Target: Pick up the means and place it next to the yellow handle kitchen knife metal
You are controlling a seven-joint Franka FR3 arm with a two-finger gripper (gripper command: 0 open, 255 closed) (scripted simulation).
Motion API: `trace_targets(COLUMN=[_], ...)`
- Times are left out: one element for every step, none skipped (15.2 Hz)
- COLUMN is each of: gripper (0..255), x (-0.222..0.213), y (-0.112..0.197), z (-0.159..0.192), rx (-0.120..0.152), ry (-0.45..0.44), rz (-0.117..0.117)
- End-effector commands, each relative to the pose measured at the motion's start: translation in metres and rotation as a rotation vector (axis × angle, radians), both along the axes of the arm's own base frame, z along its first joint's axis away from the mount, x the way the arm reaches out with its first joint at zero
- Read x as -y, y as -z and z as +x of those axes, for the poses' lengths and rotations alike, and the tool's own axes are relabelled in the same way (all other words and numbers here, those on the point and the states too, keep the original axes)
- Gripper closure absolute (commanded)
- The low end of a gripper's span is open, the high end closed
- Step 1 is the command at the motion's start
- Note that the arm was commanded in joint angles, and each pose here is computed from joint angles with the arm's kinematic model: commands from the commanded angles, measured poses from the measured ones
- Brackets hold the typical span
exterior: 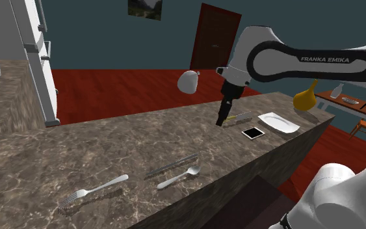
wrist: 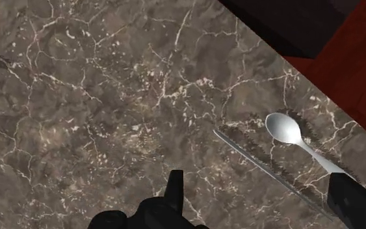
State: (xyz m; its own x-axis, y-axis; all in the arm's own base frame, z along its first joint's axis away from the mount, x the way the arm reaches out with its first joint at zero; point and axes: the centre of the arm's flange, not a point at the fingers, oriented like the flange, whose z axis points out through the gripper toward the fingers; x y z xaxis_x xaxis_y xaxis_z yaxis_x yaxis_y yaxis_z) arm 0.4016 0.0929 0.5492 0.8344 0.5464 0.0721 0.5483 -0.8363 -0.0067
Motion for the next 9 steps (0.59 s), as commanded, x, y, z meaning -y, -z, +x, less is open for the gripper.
trace_targets(gripper=[0, 0, 0, 0, 0, 0, 0, 0, 0], x=[-0.012, -0.020, -0.028, -0.037, -0.045, -0.054, -0.063, -0.072, -0.082], y=[0.020, 0.029, 0.038, 0.048, 0.058, 0.067, 0.077, 0.087, 0.097], z=[0.016, 0.023, 0.029, 0.035, 0.040, 0.045, 0.049, 0.053, 0.056], rx=[-0.007, -0.011, -0.015, -0.019, -0.023, -0.027, -0.031, -0.035, -0.039], ry=[-0.113, -0.167, -0.221, -0.275, -0.328, -0.382, -0.436, -0.490, -0.544], rz=[-0.014, -0.021, -0.028, -0.034, -0.041, -0.048, -0.055, -0.062, -0.068])
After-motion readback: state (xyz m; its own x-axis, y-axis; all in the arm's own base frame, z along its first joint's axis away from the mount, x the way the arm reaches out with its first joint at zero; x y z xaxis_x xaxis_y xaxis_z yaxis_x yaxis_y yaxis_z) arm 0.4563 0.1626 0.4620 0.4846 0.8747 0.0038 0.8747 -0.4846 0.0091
